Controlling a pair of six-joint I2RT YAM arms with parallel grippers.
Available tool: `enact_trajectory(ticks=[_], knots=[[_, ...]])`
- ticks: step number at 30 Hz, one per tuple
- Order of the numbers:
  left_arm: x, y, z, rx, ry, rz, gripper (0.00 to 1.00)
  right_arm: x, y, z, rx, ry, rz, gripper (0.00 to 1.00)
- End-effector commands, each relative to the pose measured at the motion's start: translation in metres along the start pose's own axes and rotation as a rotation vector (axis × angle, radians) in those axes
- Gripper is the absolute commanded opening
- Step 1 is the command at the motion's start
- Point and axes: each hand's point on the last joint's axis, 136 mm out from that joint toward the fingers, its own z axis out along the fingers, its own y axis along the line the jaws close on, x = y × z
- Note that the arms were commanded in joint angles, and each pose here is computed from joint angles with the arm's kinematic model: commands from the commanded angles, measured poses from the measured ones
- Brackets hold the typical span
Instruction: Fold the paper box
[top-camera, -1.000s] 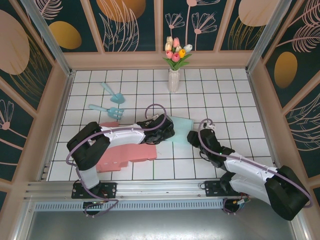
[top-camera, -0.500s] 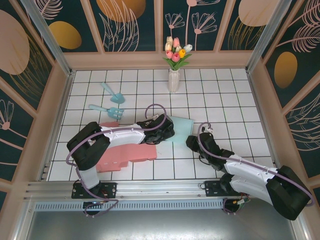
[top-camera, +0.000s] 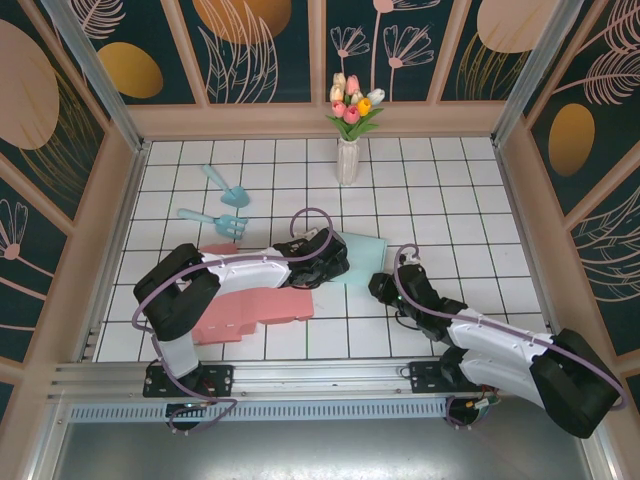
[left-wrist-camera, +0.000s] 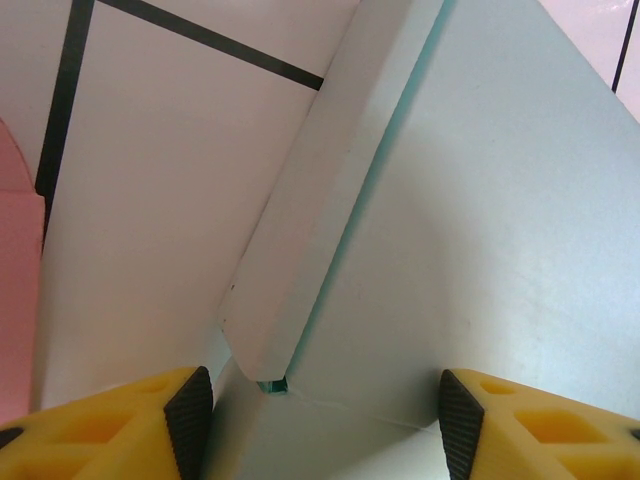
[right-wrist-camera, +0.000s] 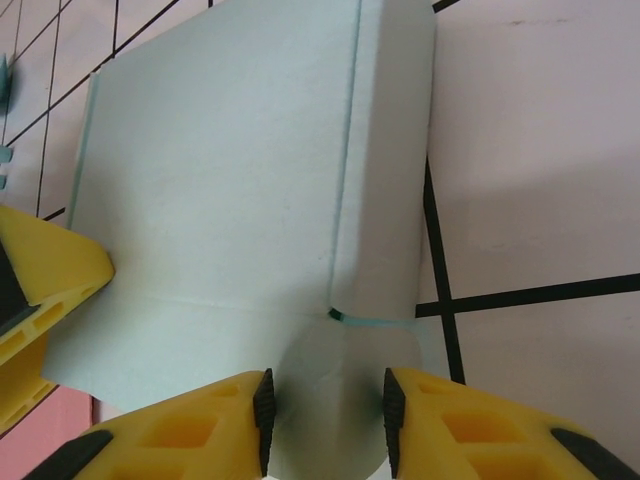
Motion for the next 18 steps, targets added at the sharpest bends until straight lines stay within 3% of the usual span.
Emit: enact_trajectory(ticks=[1,18], knots=[[0.009,0.046,0.01,-0.154,0.013,0.009,0.62,0.003,0.007,0.001,-0.034,0.01,0.008,0.33],[0.009,0.048,0.014,-0.165,0.013,0.013,0.62,0.006,-0.007,0.013,0.04,-0.004,-0.093,0.3]])
